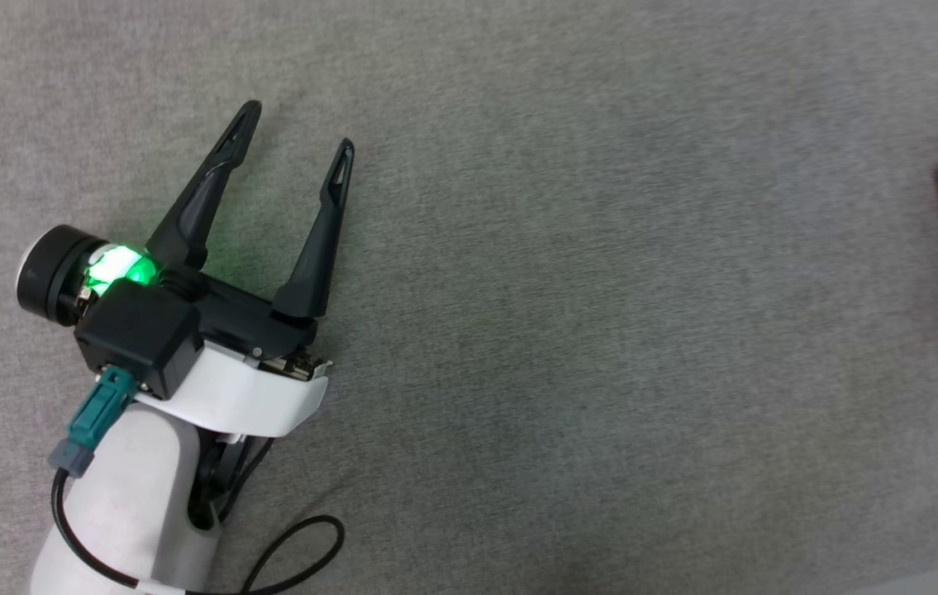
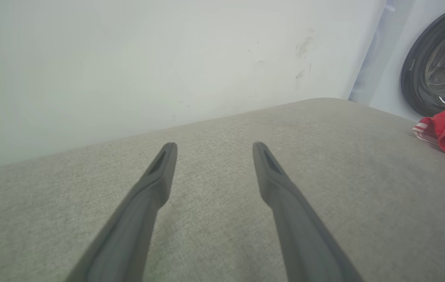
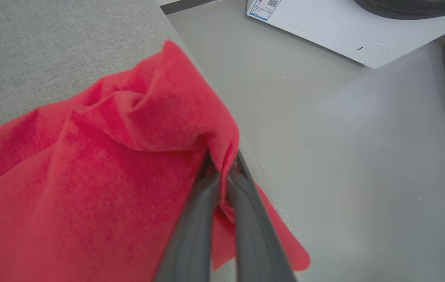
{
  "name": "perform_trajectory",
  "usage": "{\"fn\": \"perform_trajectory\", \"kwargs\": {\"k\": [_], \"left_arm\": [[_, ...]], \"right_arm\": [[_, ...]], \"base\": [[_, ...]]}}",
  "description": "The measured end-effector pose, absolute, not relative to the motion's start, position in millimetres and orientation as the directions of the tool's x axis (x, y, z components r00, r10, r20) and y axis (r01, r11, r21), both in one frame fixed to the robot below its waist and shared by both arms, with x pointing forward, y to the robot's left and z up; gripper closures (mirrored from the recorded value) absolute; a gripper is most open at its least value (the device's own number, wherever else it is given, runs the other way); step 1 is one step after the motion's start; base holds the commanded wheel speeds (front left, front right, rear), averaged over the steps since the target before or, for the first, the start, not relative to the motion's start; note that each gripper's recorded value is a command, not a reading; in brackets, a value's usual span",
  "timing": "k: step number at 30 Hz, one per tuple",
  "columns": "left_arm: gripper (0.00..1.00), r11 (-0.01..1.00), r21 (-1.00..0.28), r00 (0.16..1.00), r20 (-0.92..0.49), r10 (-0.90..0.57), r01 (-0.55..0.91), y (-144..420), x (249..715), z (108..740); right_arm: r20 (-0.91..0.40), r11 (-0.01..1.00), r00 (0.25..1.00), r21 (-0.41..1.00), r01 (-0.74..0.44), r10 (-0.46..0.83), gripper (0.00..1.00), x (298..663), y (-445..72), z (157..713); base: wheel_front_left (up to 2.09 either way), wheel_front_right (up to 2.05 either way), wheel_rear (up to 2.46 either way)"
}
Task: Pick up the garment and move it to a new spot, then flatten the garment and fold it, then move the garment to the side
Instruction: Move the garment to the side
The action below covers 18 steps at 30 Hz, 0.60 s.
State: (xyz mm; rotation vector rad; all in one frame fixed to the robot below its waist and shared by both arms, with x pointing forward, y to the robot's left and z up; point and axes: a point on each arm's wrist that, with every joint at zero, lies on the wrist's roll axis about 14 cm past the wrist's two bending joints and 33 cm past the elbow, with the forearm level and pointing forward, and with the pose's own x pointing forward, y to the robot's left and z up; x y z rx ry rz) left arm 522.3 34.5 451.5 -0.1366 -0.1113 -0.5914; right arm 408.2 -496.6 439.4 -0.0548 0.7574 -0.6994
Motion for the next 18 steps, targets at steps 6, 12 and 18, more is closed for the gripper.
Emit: {"fn": "perform_trajectory", "kwargs": {"k": [6, 12, 18], "left_arm": [[0.00, 0.827, -0.103, 0.832, 0.118, -0.542, 0.553, 39.5, 524.6, 436.8], [0.00, 0.835, -0.098, 0.839, 0.129, -0.528, 0.541, 42.9, 521.3, 448.5], [0.00, 0.852, -0.113, 0.858, 0.127, -0.498, 0.511, 47.1, 503.8, 465.0]], "right_arm": [[-0.632, 0.763, 0.489, -0.273, 0.586, -0.601, 0.02, 411.1, -495.2, 412.1], [-0.538, 0.739, 0.535, -0.289, 0.609, -0.651, 0.00, 407.9, -509.3, 433.9], [-0.385, 0.747, 0.642, -0.278, 0.604, -0.663, 0.00, 409.8, -512.5, 473.0]], "base": [[0.00, 0.00, 0.00], [0.00, 0.00, 0.00], [0.00, 0.00, 0.00]]}}
